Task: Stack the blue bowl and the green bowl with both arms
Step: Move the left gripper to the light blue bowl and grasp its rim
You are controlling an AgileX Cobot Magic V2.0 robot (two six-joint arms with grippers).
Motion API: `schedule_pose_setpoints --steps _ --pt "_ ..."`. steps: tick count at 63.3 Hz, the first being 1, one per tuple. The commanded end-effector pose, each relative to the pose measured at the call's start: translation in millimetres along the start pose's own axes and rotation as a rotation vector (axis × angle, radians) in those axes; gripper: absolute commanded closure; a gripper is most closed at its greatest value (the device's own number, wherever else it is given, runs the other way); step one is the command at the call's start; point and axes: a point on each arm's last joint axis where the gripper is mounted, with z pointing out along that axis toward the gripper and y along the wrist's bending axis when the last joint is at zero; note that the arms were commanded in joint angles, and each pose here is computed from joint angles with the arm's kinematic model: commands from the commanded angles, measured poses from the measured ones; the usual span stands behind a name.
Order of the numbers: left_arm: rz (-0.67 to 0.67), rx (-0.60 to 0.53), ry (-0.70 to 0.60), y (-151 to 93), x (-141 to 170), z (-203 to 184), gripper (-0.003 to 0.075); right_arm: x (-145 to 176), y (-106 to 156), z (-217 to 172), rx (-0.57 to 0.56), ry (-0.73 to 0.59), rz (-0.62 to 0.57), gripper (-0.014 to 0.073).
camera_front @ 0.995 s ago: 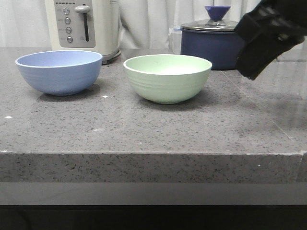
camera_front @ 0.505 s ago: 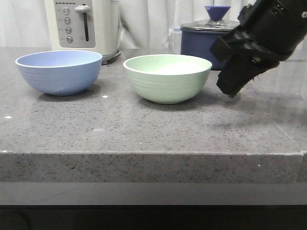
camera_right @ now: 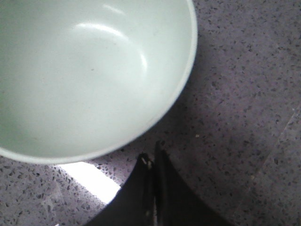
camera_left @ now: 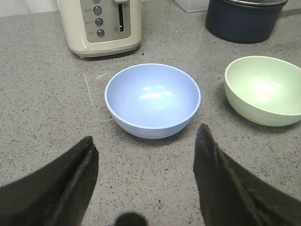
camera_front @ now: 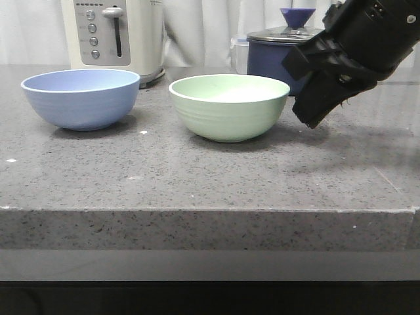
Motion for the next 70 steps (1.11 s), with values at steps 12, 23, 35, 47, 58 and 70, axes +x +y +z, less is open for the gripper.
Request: schedule_pose_setpoints --steps 12,23,35,47,58,70 --pt "-0.014 0.013 -0.082 -1 -17 2 0.0280 -15 0 -14 0.020 -0.103 -0.007 0.0659" --pt "-0.021 -0.003 0.026 2 -28 17 0.0279 -15 0 -14 0.020 -0.103 -0.007 0.0659" --pt "-0.087 -0.097 0.206 26 -59 55 0.0278 -15 0 -14 0.020 -0.103 -0.007 0.0659" --pt "-0.233 -0.104 0.363 58 -76 100 0.0278 -15 0 -14 0.020 -0.103 -0.007 0.0659" --pt "-0.301 0.002 0.430 65 -84 142 0.0278 -15 0 -14 0.020 -0.103 -0.007 0.0659" --pt "-0.319 0.052 0.487 63 -84 178 0.0279 -15 0 -14 0.020 -0.103 -0.007 0.0659"
